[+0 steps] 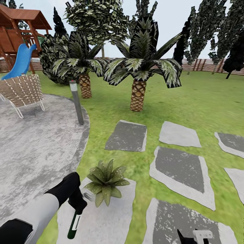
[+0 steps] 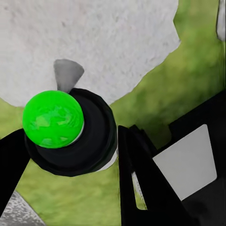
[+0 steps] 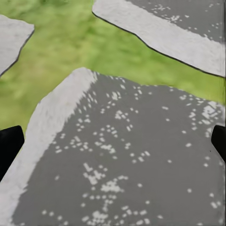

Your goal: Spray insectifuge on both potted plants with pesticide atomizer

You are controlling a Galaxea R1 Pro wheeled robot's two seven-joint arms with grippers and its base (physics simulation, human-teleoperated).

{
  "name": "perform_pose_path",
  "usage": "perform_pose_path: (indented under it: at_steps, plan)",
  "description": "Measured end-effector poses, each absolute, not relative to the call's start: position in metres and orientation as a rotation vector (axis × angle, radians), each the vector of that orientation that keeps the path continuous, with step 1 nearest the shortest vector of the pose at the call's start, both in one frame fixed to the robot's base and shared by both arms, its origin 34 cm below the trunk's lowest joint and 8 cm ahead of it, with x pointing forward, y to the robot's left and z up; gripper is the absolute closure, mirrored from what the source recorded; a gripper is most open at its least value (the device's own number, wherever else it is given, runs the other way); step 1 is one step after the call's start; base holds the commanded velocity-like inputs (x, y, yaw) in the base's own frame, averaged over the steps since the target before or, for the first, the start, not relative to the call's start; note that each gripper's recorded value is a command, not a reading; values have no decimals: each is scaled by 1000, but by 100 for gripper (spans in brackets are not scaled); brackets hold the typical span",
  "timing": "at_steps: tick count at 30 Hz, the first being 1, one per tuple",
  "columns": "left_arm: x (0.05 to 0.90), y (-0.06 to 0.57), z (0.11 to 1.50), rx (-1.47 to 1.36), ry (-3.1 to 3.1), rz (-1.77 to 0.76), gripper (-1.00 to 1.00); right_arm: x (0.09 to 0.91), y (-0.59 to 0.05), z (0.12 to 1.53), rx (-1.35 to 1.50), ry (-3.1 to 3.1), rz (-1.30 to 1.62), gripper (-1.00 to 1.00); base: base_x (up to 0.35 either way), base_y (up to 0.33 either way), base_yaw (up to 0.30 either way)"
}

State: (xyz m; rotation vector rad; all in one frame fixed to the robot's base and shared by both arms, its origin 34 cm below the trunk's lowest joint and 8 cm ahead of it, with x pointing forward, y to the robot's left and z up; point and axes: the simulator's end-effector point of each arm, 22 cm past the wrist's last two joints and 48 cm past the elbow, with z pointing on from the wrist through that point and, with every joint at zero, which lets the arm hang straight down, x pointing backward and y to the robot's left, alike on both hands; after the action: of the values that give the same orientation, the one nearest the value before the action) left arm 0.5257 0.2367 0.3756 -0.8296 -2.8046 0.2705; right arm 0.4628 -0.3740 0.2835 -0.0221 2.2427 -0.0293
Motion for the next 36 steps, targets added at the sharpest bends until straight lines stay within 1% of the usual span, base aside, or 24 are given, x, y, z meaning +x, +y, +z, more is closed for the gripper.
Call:
perform_pose_path:
  at_steps: [3,9,14,18,21,24,28,33,36]
  plan:
    - [521,237,372,-829,-2797,271,100,463,-374,283,-22,2243,-29,-100,113,-175,1]
    - [498,245,358,-810,-2766,263,100,462,-374,283,-22,2244,-29,-100,12,-17,0]
    - [477,269,344,-768,-2748,221,100,463,-374,283,-22,2244,-28,-100,0,0,0]
    - [478,282,343,-762,-2759,192,100,463,-374,283,-20,2243,-29,-100,0,0,0]
    - [486,295,341,-779,-2784,111,100,463,-374,283,-21,2243,-29,-100,0,0,0]
    - [490,283,340,-798,-2793,113,100,463,-374,283,-21,2244,-28,-100,0,0,31]
    - [492,262,340,-835,-2797,141,100,462,-371,283,-20,2244,-24,-100,0,0,215]
    - [495,259,340,-856,-2806,154,100,463,-371,283,-20,2245,-23,-100,0,0,273]
    - [505,259,342,-804,-2870,233,100,462,-371,282,-20,2245,-23,-100,0,0,235]
